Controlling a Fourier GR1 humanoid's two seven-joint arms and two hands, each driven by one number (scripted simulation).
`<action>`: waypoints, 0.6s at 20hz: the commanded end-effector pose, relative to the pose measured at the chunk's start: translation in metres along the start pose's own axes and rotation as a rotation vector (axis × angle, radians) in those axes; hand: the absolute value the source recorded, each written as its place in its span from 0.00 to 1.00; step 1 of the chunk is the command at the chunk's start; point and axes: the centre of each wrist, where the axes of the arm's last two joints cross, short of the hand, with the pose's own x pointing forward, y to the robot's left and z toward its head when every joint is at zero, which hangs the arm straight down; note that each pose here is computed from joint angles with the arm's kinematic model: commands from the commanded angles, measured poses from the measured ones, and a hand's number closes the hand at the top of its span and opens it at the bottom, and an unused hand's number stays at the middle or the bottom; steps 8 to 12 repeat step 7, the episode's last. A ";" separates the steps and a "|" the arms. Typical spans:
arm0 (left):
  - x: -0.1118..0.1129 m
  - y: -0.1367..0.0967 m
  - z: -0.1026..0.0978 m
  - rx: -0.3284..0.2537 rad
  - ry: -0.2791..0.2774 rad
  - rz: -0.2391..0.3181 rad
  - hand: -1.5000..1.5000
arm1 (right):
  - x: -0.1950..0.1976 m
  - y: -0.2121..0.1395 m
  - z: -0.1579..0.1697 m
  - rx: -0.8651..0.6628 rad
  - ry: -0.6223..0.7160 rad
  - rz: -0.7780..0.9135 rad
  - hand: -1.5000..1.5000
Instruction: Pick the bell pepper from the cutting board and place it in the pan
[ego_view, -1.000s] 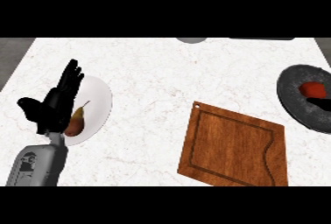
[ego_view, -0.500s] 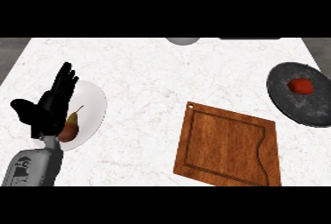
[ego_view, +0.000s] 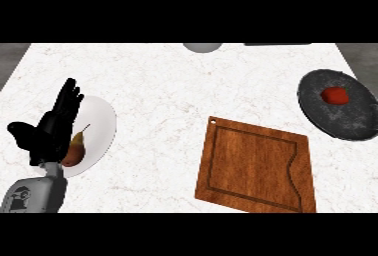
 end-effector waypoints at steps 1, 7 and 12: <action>0.013 0.006 -0.007 0.006 0.000 -0.007 0.50 | 0.001 -0.012 0.024 0.065 -0.032 -0.028 0.00; 0.010 -0.011 -0.007 0.000 -0.006 -0.005 0.50 | 0.018 -0.010 0.060 0.060 -0.006 0.048 0.00; 0.010 -0.011 -0.007 0.000 -0.006 -0.005 0.50 | 0.018 -0.010 0.060 0.060 -0.006 0.048 0.00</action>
